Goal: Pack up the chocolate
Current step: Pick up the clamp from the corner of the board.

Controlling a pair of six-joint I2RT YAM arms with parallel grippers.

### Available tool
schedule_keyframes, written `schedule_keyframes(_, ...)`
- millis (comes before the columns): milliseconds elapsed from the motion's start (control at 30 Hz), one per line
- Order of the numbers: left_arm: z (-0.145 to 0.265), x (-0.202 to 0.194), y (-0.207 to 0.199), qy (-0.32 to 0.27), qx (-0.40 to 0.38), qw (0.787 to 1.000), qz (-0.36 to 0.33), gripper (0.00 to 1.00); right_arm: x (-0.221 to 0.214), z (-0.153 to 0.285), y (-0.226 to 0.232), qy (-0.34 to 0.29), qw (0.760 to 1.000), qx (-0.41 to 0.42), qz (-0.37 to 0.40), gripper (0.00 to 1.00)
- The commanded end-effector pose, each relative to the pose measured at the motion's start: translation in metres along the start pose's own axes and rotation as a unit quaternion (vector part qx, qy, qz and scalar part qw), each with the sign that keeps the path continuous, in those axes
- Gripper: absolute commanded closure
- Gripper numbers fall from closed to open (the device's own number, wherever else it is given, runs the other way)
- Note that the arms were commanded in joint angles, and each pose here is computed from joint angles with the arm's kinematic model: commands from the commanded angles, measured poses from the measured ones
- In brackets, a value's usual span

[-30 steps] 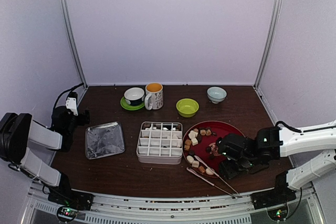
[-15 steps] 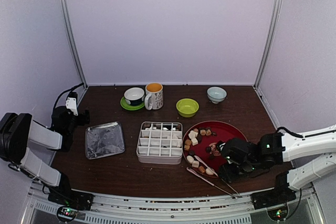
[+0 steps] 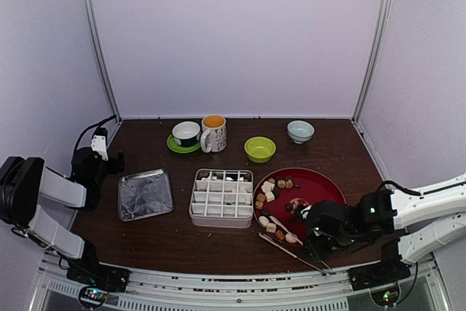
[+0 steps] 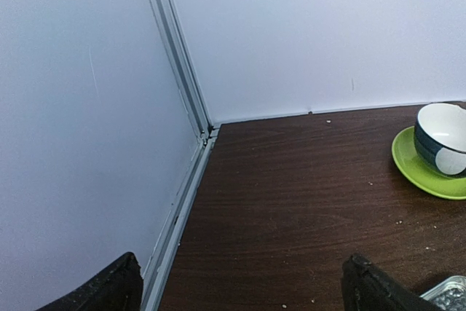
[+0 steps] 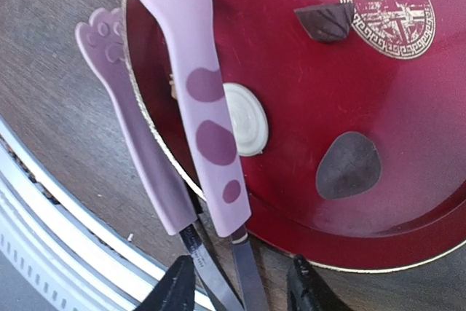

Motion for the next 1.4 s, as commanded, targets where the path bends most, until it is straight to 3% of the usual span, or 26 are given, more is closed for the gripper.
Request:
schedule_keyframes(0, -0.001, 0.017, 0.001, -0.034, 0.000, 0.999, 0.001, 0.02, -0.007, -0.007, 0.000, 0.018, 0.999, -0.027, 0.011, 0.60)
schedule_keyframes(367, -0.001, 0.017, 0.001, -0.034, 0.000, 0.999, 0.001, 0.02, -0.002, -0.010, -0.001, 0.030, 0.994, -0.092, 0.041, 0.79)
schedule_keyframes(700, -0.001, 0.017, 0.001, -0.033, 0.000, 0.999, 0.001, 0.02, 0.011, 0.009, -0.004, -0.017, 0.995, -0.096, 0.032, 0.93)
schedule_keyframes(1033, -0.001, 0.018, 0.002, -0.035, 0.000, 0.999, 0.001, 0.02, -0.004, 0.002, -0.003, 0.015, 0.995, -0.089, 0.039, 0.74)
schedule_keyframes(1367, -0.001, 0.017, 0.001, -0.034, 0.000, 0.999, 0.001, 0.02, -0.020, -0.013, -0.004, 0.050, 0.992, -0.105, 0.041, 0.75)
Point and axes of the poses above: each gripper's point midway between its finger pads, its own z axis back along the fingers, its own y axis along the line the jaws close on, x = y × z, the point moved 2 cm from there along z, back along the fingers, and after that the axes turned 10 degrees about z, right-handed, at the moved point
